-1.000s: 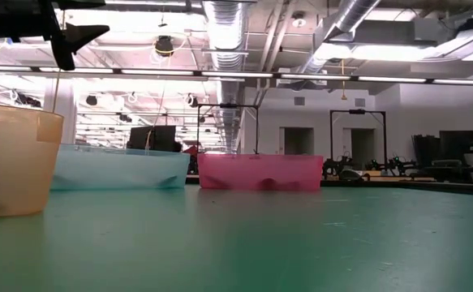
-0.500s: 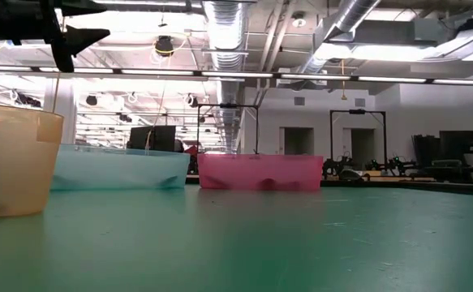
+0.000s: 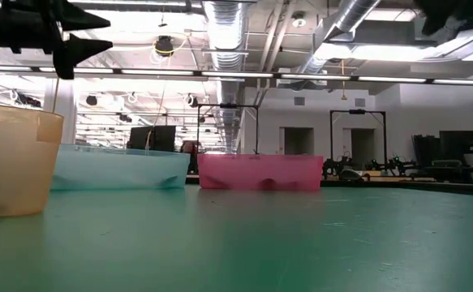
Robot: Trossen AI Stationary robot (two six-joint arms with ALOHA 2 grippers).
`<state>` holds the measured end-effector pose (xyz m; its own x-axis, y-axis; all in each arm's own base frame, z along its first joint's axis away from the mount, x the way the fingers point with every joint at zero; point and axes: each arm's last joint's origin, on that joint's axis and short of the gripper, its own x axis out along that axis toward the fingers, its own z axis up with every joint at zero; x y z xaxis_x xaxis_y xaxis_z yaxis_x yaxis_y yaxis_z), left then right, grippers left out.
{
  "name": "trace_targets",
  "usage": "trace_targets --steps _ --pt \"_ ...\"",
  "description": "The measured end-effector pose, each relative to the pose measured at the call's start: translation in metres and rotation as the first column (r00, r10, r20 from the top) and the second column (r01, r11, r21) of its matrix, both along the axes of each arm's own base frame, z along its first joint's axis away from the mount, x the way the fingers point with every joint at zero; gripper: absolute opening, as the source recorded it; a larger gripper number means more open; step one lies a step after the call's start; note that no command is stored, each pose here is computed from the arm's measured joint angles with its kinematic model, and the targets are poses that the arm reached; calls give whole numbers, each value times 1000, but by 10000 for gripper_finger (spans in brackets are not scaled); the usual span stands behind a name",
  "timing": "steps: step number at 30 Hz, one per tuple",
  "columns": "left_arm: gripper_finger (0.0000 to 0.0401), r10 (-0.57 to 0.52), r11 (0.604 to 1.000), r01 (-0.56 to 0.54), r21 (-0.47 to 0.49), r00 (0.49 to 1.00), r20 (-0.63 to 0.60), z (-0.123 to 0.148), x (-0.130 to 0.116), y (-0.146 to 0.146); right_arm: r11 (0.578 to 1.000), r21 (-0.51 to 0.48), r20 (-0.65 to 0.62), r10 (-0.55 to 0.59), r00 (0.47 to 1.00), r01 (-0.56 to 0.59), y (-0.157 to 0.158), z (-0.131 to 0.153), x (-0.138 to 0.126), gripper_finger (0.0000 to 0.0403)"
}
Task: Sort silverware by color (type)
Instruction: Return to Home Position
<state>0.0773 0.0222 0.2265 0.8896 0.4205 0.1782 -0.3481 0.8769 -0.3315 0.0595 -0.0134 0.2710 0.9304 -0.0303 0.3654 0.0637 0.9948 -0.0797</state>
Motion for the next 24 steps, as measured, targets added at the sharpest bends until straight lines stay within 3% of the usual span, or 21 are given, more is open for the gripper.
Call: trace_targets --steps 6,15,24 --pt "212 -6 1000 6 -1 1000 23 -41 14 3 999 45 5 17 1000 -17 -5 -27 14 201" --pt "212 -34 999 34 5 999 -22 -44 15 1 997 76 17 -12 1000 10 -11 -68 26 201" --pt "212 54 999 -53 7 998 -44 -46 15 3 991 131 -24 -24 999 27 -13 -72 28 201"
